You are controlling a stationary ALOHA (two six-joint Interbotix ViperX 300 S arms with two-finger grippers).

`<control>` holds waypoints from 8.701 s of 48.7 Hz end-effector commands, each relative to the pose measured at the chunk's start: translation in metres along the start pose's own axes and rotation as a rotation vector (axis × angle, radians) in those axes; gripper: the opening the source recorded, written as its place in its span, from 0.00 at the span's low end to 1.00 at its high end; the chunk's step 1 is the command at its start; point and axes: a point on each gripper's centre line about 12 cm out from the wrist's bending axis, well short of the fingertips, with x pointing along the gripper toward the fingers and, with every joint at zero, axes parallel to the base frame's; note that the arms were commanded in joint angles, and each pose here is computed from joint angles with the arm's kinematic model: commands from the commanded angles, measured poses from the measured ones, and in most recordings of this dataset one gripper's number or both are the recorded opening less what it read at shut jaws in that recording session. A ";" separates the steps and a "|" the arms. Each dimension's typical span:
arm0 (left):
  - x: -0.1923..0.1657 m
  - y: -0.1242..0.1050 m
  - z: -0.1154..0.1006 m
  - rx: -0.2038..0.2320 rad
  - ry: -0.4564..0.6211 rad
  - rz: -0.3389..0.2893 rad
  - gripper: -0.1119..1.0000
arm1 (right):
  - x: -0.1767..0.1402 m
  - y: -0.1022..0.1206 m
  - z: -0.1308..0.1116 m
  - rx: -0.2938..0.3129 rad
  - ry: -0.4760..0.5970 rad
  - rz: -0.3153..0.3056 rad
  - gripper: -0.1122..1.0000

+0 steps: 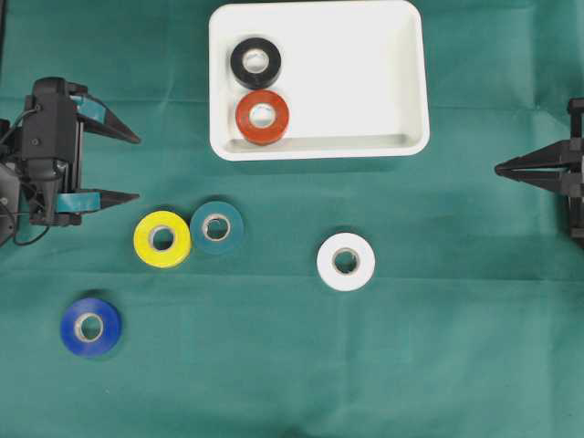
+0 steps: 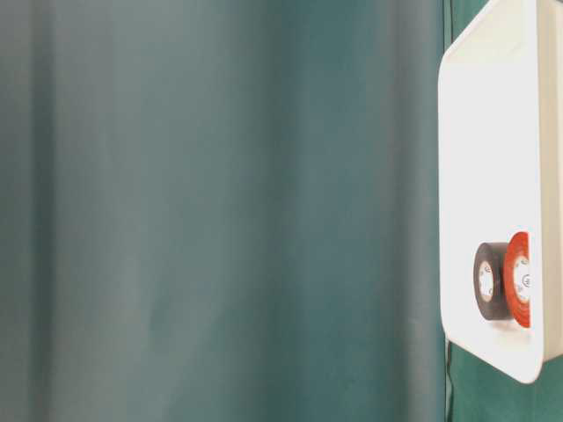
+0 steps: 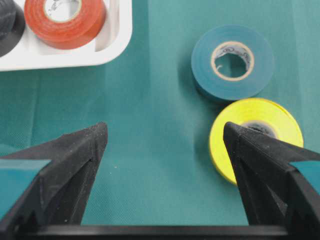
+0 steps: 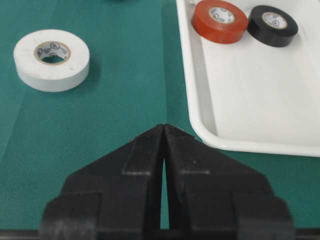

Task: Put the tape into the white case with the left arm.
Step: 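Open the left gripper and retract it back to the left side, then reach the left gripper to the teal tape roll and grasp it, then carry the teal tape into the tray and release it, then retract the left gripper out of the tray to the left side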

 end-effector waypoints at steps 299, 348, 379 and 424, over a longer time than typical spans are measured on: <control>0.105 0.119 0.085 0.117 0.124 0.193 0.88 | 0.001 0.000 -0.001 0.000 -0.008 -0.001 0.02; 0.028 0.046 0.024 0.081 0.071 0.112 0.88 | 0.001 0.000 0.000 0.002 -0.009 -0.001 0.02; 0.006 0.015 0.012 0.096 0.042 0.035 0.88 | 0.001 0.000 -0.001 0.002 -0.008 -0.001 0.02; -0.016 -0.017 -0.013 0.099 0.007 -0.063 0.87 | 0.001 0.000 0.000 0.000 -0.009 -0.001 0.02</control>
